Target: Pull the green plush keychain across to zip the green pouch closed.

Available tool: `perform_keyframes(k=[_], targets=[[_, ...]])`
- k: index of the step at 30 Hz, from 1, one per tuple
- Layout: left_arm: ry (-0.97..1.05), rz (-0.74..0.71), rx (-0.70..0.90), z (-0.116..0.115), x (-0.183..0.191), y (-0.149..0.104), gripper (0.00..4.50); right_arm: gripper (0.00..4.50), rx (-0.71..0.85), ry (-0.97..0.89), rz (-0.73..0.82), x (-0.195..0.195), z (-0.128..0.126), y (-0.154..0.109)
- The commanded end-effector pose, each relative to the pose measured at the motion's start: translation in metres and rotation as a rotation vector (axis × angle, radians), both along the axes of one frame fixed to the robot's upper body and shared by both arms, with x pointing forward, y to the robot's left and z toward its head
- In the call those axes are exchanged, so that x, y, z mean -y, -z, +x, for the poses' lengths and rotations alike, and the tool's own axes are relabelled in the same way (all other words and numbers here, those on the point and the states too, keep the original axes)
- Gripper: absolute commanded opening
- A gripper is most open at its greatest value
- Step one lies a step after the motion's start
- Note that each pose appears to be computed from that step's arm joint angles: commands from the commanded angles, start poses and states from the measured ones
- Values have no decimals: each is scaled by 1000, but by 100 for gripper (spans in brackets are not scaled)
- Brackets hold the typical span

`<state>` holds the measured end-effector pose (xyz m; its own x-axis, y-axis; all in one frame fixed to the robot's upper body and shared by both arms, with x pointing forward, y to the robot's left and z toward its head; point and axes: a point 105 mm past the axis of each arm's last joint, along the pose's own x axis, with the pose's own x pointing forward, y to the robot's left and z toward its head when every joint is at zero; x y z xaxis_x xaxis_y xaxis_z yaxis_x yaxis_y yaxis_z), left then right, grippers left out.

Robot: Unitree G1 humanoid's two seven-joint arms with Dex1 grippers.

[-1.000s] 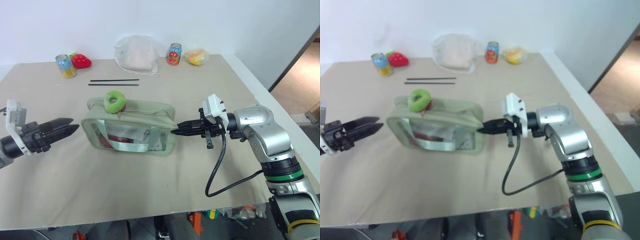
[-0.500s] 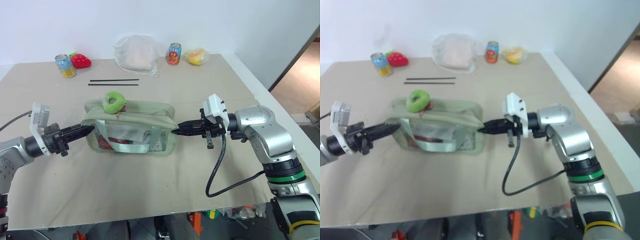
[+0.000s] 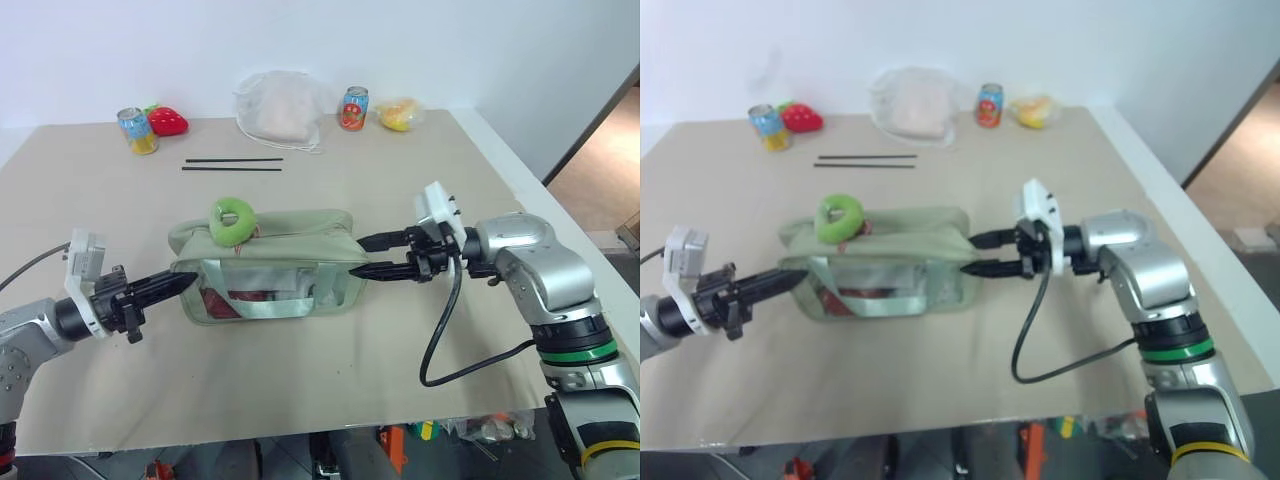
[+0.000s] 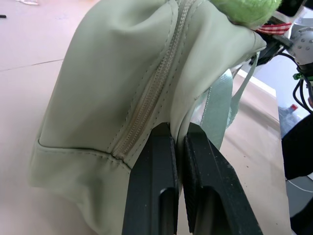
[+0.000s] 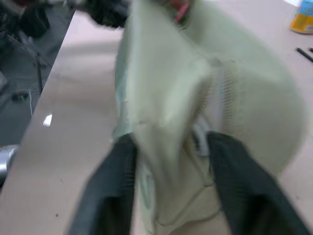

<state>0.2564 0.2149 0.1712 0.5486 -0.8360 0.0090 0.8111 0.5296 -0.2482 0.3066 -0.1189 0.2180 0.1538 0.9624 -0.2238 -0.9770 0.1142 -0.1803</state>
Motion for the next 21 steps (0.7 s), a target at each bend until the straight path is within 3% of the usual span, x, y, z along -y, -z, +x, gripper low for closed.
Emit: perform_keyframes(k=[1, 5, 7, 14, 21], targets=[[33, 8, -14, -5, 12, 7, 0, 287, 56, 38, 102, 24, -1, -43], [32, 8, -16, -5, 13, 7, 0, 287, 149, 65, 227, 34, 2, -88], [19, 15, -7, 0, 11, 7, 0, 287, 217, 16, 255, 15, 0, -105], [22, 24, -1, 6, 11, 6, 0, 287, 522, -108, -108, -66, 8, -59], [16, 11, 7, 7, 17, 8, 0, 287, 703, -199, -103, -105, 8, -66]])
